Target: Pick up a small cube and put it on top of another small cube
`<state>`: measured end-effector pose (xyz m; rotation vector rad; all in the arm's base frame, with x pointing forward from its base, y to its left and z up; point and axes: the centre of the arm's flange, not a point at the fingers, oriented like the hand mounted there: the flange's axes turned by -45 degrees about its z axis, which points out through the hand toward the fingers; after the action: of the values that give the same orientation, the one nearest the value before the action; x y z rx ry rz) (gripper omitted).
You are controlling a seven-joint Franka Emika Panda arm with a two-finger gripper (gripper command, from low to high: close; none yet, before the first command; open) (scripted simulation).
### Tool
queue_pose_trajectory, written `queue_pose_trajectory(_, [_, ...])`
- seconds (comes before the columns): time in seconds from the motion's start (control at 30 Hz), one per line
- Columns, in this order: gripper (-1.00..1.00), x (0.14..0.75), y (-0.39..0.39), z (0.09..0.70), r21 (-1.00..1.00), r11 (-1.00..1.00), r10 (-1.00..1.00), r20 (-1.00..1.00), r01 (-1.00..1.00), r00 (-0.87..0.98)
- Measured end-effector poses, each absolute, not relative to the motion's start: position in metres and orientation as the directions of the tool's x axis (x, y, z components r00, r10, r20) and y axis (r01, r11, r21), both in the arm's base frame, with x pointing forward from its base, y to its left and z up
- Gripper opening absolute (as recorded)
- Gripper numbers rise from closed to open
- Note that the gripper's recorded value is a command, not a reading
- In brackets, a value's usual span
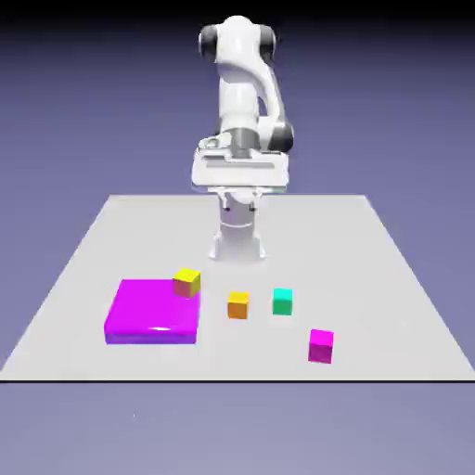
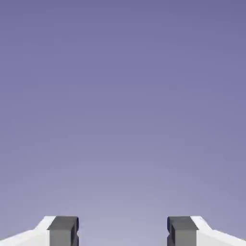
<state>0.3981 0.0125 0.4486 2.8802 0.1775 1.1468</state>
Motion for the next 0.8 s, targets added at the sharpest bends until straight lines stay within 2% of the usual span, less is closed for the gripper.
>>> queue_pose_trajectory(0.2, [0.0,0.436,0.054,0.393,0.222,-0.902,0.432,0.483,0.371,0.761])
queue_pose_trajectory(0.37, [0.0,0.457,0.091,0.339,0.244,-0.756,0.654,0.302,0.607,0.693])
queue_pose_trajectory(0.6, [0.0,0.469,0.147,0.259,0.142,-0.471,0.881,0.109,0.871,0.459])
queue_pose_trajectory(0.8, [0.0,0.465,0.192,0.199,0.0,-0.21,0.976,0.051,0.978,0.21])
